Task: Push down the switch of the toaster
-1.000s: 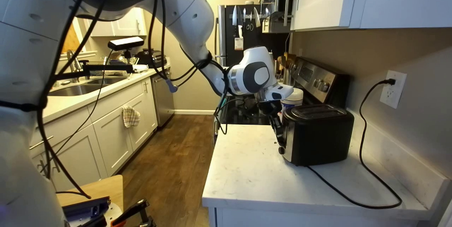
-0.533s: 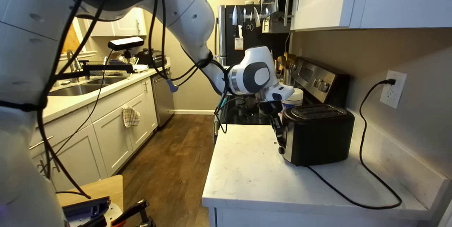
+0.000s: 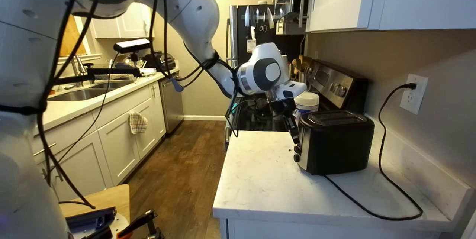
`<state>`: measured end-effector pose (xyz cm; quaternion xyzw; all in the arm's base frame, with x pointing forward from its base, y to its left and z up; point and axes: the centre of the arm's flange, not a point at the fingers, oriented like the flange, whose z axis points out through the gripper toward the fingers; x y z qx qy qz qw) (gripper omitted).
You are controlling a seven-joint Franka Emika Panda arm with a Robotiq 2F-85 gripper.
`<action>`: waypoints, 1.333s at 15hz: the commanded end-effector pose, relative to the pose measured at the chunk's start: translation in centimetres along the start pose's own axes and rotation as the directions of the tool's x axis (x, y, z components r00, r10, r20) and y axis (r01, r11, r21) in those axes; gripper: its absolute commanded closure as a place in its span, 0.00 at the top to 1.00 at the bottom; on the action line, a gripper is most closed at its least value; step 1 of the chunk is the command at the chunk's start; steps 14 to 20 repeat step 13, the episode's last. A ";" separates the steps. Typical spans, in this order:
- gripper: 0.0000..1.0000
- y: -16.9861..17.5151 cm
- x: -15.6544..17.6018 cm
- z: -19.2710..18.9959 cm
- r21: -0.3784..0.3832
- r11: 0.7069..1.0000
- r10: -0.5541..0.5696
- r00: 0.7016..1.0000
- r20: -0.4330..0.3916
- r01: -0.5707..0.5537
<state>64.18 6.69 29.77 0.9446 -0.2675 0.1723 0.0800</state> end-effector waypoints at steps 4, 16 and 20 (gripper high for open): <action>0.00 0.5 -8.9 -8.1 0.088 0.982 -0.174 0.982 0.071 0.168; 0.00 0.6 -13.2 -10.2 0.100 0.975 -0.209 0.971 0.112 0.198; 0.00 0.6 -13.2 -10.2 0.100 0.975 -0.209 0.971 0.112 0.198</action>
